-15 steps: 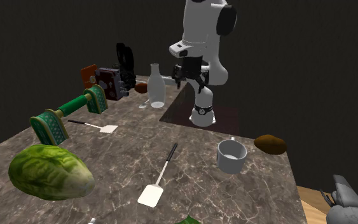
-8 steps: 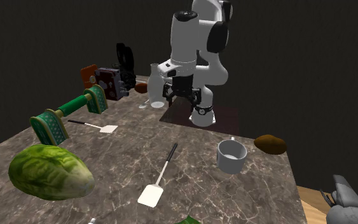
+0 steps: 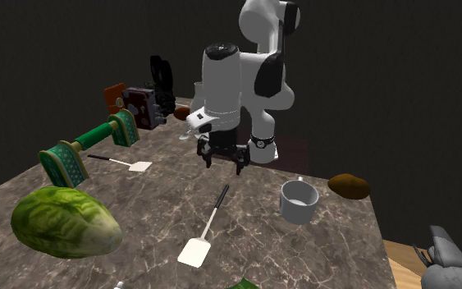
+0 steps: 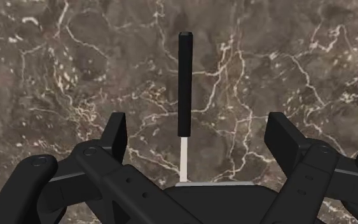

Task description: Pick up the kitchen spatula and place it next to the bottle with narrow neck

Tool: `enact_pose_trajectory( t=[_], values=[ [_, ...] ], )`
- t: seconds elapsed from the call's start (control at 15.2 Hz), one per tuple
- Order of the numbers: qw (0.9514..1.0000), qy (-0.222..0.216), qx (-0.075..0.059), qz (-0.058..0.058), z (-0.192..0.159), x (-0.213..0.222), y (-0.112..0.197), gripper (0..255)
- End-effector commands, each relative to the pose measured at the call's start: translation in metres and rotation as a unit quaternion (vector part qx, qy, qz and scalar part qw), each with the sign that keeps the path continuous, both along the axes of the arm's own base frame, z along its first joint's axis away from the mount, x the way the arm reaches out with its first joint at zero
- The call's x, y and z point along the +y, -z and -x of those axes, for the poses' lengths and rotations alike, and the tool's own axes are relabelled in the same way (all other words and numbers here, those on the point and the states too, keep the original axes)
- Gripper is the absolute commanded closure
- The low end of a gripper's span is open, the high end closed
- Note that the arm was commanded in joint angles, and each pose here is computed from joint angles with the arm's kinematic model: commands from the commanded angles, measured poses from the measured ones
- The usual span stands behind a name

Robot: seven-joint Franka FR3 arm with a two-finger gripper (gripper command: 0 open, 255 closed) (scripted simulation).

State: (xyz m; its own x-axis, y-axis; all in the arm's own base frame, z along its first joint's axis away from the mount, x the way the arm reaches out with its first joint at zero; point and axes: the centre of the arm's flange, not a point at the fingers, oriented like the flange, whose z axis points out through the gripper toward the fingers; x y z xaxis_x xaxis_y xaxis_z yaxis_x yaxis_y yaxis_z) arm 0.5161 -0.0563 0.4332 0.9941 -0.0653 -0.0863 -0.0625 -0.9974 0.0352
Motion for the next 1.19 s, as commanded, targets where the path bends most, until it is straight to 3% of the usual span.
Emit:
enact_pose_trajectory(
  t=[0.0, 0.46, 1.12],
  values=[
    [1.0, 0.0, -0.003, -0.004, -0.022, -0.004, 0.013, 0],
    [0.9998, 0.001, -0.011, -0.017, -0.094, -0.015, 0.055, 0],
    [0.9998, 0.001, -0.011, -0.017, -0.091, -0.015, 0.095, 0]
  ],
)
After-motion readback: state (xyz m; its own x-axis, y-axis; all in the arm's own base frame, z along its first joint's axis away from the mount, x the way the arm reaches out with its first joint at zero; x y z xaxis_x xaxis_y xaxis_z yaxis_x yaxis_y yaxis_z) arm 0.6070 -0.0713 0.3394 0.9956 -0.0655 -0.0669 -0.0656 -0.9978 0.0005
